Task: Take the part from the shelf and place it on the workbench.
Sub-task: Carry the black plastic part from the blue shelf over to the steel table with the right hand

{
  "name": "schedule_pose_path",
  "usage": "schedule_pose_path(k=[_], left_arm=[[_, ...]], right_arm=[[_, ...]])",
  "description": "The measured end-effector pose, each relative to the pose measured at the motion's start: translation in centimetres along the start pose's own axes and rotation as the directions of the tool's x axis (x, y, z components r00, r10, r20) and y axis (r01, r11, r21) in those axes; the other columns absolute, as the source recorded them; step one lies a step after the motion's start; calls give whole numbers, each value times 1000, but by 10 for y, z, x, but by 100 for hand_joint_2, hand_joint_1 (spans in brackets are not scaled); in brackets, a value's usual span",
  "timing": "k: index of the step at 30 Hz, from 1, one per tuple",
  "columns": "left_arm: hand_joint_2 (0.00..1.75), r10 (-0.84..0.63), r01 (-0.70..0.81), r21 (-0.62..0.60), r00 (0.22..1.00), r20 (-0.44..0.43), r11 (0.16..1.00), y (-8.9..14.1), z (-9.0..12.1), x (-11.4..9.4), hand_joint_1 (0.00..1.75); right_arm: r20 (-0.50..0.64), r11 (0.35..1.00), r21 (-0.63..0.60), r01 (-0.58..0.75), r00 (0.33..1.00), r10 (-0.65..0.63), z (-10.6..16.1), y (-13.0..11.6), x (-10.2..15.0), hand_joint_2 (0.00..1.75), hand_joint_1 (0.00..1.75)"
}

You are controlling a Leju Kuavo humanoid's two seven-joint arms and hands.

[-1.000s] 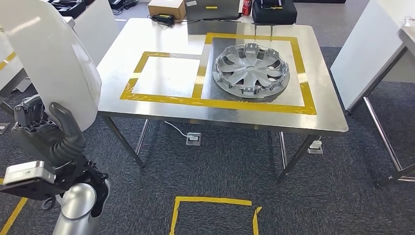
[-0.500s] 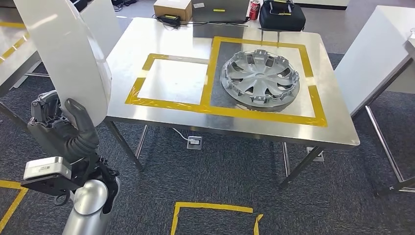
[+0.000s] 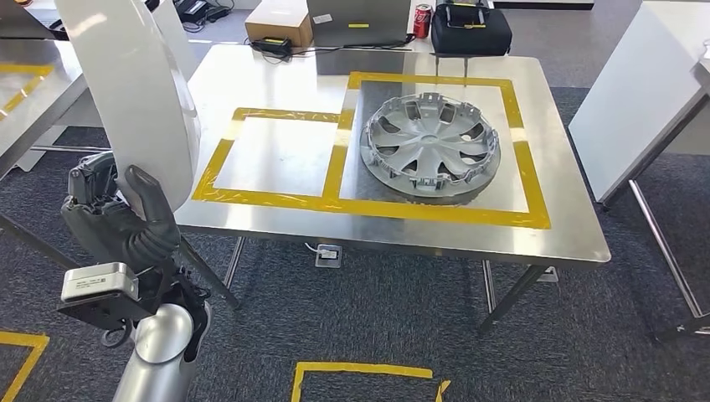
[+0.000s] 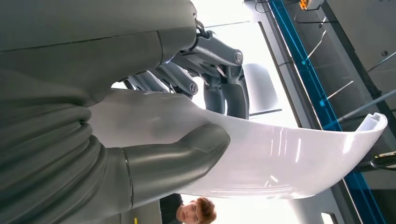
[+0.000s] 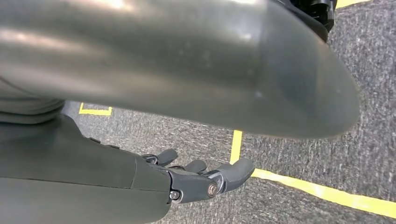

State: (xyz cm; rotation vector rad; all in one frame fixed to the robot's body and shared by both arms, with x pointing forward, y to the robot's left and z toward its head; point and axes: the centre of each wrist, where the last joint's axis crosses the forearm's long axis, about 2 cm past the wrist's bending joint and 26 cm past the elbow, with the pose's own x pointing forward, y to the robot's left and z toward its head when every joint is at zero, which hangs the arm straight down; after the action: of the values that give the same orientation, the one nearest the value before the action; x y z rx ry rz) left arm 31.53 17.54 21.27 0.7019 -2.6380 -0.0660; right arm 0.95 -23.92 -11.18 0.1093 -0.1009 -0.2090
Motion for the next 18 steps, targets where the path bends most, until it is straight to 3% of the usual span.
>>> schedule_pose_path(k=[18], left_arm=[[175, -8, 7, -35, 1000, -12, 999, -9, 1, -4, 175]], right_arm=[[0, 1000, 4, -11, 1000, 11, 0, 0, 3, 0, 0]])
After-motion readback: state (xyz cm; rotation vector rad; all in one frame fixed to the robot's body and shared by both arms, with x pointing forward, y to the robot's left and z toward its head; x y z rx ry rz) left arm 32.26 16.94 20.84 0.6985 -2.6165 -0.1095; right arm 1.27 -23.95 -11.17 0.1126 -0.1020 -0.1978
